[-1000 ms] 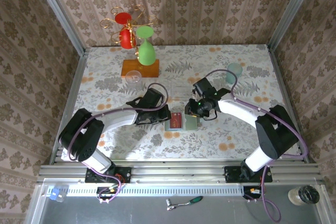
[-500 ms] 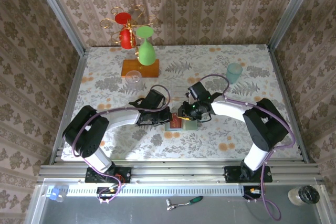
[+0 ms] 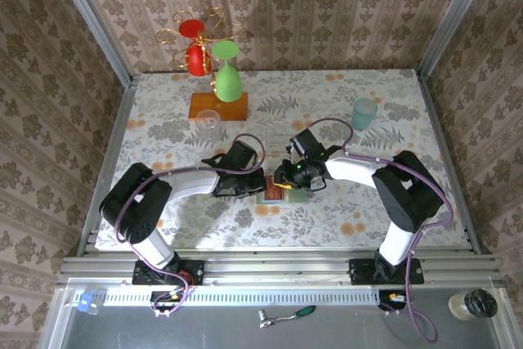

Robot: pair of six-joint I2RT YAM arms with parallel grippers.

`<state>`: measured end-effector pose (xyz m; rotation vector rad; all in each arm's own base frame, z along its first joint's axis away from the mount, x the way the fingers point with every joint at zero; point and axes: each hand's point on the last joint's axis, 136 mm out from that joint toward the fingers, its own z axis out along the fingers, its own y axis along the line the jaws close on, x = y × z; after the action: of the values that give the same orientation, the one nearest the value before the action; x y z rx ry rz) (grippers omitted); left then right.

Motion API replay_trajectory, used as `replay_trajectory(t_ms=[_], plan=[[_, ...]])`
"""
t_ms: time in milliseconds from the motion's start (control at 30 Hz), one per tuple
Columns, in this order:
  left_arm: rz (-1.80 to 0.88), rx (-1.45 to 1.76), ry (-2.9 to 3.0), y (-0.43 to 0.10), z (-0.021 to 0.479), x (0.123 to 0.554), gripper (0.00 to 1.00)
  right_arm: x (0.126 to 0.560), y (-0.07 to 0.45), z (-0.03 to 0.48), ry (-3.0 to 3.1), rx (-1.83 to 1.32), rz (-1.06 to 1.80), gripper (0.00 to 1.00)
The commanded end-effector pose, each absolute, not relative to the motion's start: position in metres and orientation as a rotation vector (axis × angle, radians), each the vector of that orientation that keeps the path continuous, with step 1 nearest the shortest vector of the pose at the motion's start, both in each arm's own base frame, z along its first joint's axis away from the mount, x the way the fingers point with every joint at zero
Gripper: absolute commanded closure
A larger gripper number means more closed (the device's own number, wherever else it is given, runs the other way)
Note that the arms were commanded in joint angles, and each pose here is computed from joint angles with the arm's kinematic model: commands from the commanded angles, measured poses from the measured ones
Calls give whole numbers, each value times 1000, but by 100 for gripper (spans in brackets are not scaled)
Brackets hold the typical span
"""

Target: Take the credit cards out of the card holder

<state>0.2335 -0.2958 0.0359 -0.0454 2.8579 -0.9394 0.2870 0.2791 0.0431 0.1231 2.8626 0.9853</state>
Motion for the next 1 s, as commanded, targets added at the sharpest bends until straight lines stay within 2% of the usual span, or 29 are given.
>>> replay_trajectory(t_ms=[0,467,967], plan=[[-868,-31,2911,-287,23,224,100,278,278,29,2908,140,982,76],[-862,-33,2914,-286,23,224,100,274,267,15,2949,154,880,77],[-870,-19,2901,-288,28,225,100,278,258,29,2924,124,802,77]])
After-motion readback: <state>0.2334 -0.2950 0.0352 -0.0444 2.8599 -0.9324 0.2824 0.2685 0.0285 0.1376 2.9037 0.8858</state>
